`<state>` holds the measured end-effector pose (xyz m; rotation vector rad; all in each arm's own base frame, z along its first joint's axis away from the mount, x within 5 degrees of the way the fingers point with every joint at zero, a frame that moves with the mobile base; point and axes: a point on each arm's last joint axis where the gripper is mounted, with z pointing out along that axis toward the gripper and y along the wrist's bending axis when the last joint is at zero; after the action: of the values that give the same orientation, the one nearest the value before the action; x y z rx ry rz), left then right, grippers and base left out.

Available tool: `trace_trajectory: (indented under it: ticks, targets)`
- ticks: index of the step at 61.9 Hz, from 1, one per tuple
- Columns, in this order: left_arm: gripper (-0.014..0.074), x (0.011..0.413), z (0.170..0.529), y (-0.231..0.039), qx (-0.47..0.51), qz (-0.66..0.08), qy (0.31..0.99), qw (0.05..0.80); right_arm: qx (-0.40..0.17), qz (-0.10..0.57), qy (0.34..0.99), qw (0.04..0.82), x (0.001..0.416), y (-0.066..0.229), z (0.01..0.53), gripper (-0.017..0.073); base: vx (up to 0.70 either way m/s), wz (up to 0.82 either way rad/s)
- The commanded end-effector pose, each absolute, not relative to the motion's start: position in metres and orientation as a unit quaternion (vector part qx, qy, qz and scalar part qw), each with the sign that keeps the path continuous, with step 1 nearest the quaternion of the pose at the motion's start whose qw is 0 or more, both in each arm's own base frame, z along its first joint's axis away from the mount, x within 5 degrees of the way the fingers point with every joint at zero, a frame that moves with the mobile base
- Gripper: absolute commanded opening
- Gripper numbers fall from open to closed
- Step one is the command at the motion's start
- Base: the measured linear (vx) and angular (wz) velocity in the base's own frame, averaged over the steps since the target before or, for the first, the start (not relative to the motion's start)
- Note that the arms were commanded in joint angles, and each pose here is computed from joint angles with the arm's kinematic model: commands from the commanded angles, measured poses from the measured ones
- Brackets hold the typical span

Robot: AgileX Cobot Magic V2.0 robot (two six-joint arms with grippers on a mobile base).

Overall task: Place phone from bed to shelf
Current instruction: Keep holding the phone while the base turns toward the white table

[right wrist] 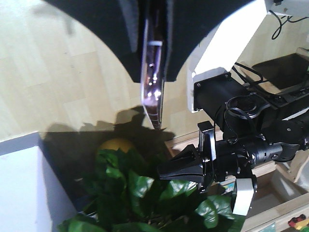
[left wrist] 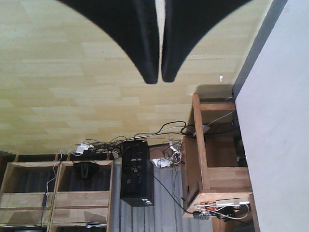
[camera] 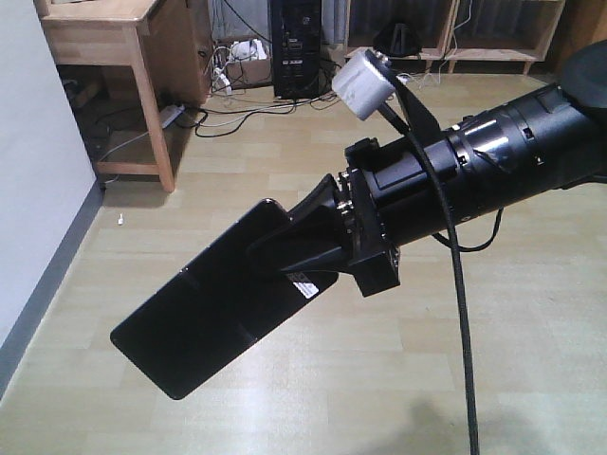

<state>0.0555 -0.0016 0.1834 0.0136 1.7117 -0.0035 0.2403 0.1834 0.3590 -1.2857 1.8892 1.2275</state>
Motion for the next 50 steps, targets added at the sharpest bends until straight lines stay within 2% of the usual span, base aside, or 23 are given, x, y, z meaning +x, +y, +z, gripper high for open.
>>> trace_trajectory:
  ticks: [1, 50]
  targets:
    - [0.0001, 0.0558, 0.1903, -0.0009, 0.0, -0.002, 0.728, 0.685, -0.486, 0.495, 0.661, 0.285, 0.2256, 0.1817, 0.3844, -0.0004, 0.37, 0.0]
    - [0.0001, 0.0558, 0.1903, -0.0009, 0.0, -0.002, 0.728, 0.685, -0.486, 0.495, 0.661, 0.285, 0.2256, 0.1817, 0.3844, -0.0004, 0.36, -0.01]
